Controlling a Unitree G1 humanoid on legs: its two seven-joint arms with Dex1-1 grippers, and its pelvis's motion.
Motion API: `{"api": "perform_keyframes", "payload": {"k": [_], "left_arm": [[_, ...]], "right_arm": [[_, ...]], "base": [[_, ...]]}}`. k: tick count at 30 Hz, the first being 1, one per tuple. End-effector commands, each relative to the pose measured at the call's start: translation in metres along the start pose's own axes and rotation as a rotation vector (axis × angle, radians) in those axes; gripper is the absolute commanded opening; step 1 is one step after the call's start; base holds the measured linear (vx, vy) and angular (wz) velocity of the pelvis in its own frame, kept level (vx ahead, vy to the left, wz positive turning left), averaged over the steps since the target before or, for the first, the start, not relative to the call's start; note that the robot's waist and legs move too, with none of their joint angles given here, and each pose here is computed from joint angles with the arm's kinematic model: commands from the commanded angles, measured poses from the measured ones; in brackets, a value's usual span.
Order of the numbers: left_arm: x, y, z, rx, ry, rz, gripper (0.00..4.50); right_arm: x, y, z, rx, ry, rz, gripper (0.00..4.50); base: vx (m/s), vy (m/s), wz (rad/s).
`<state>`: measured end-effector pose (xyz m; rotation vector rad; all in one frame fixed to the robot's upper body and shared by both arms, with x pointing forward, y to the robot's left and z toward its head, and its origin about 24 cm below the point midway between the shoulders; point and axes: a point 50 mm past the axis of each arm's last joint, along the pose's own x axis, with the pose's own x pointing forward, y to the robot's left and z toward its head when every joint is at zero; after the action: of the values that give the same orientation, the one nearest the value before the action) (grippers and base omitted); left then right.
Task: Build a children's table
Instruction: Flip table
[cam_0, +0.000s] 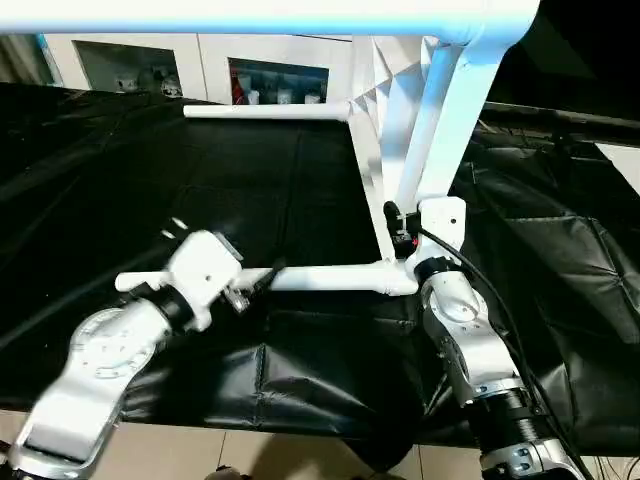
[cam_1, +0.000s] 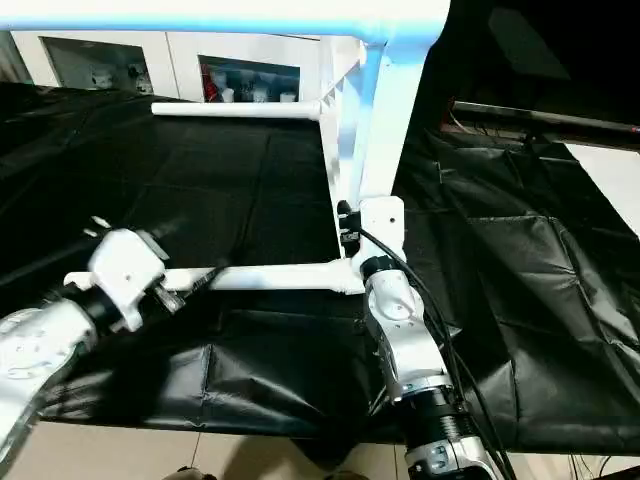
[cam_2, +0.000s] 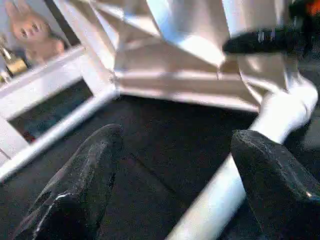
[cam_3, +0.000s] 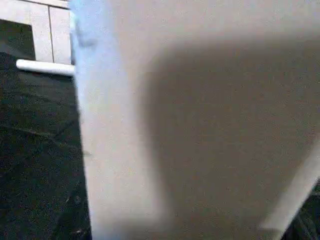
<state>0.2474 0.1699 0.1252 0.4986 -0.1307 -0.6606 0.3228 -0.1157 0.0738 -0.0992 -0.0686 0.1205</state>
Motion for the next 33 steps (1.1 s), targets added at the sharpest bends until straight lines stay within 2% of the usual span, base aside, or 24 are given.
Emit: {"api": "perform_keyframes", "payload": {"k": [1, 2, 3, 6, 7, 9, 12, 15, 16, 17, 18, 20, 22, 26, 33], "left_arm": [[-0.003, 0.003, 0.016, 0.089, -0.084, -0.042, 4.22], [-0.004, 0.003, 0.018, 0.114, -0.089, -0.050, 4.25], [-0.006, 0.006, 0.022, 0.191, -0.107, -0.044, 4.43], [-0.008, 0.011, 0.031, 0.325, -0.150, -0.031, 4.50], [-0.008, 0.011, 0.031, 0.325, -0.150, -0.031, 4.50], [-0.008, 0.020, 0.050, 0.471, -0.242, 0.037, 4.50], [-0.008, 0.027, 0.072, 0.563, -0.348, 0.081, 4.50], [-0.008, 0.033, 0.085, 0.622, -0.406, 0.115, 4.50], [-0.008, 0.038, 0.092, 0.673, -0.419, 0.165, 4.50], [-0.008, 0.045, 0.097, 0.725, -0.415, 0.221, 4.50], [-0.008, 0.045, 0.097, 0.725, -0.415, 0.221, 4.50], [-0.010, 0.062, 0.106, 0.827, -0.387, 0.348, 4.50], [-0.012, 0.073, 0.110, 0.886, -0.354, 0.429, 4.50], [-0.018, 0.083, 0.118, 0.934, -0.379, 0.538, 4.50], [-0.020, 0.103, 0.108, 0.914, -0.237, 0.626, 4.50]], "right_arm": [[0.001, -0.010, 0.020, -0.104, -0.122, -0.007, 1.92], [0.001, -0.012, 0.022, -0.124, -0.133, -0.005, 1.92], [0.000, -0.017, 0.027, -0.182, -0.165, 0.002, 1.92], [-0.001, -0.027, 0.036, -0.268, -0.210, 0.006, 1.92], [-0.001, -0.027, 0.036, -0.268, -0.210, 0.006, 1.92], [0.000, -0.037, 0.045, -0.340, -0.244, 0.003, 1.92], [0.003, -0.045, 0.056, -0.401, -0.278, 0.003, 1.92], [0.004, -0.047, 0.064, -0.440, -0.304, 0.014, 1.93], [0.005, -0.048, 0.067, -0.458, -0.316, 0.021, 1.93], [0.005, -0.048, 0.071, -0.480, -0.325, 0.028, 1.93], [0.005, -0.048, 0.071, -0.480, -0.325, 0.028, 1.93], [0.006, -0.050, 0.081, -0.514, -0.350, 0.039, 1.93], [0.007, -0.050, 0.088, -0.538, -0.367, 0.050, 1.93], [0.007, -0.052, 0.095, -0.574, -0.377, 0.062, 1.94], [0.008, -0.055, 0.105, -0.626, -0.397, 0.074, 1.94]], "base": [[0.000, 0.000, 0.00], [0.000, 0.000, 0.00], [0.000, 0.000, 0.00], [0.000, 0.000, 0.00], [0.000, 0.000, 0.00], [0.000, 0.000, 0.00], [0.000, 0.000, 0.00], [0.000, 0.000, 0.00], [0.000, 0.000, 0.00], [0.000, 0.000, 0.00], [0.000, 0.000, 0.00], [0.000, 0.000, 0.00], [0.000, 0.000, 0.00], [0.000, 0.000, 0.00], [0.000, 0.000, 0.00]]}}
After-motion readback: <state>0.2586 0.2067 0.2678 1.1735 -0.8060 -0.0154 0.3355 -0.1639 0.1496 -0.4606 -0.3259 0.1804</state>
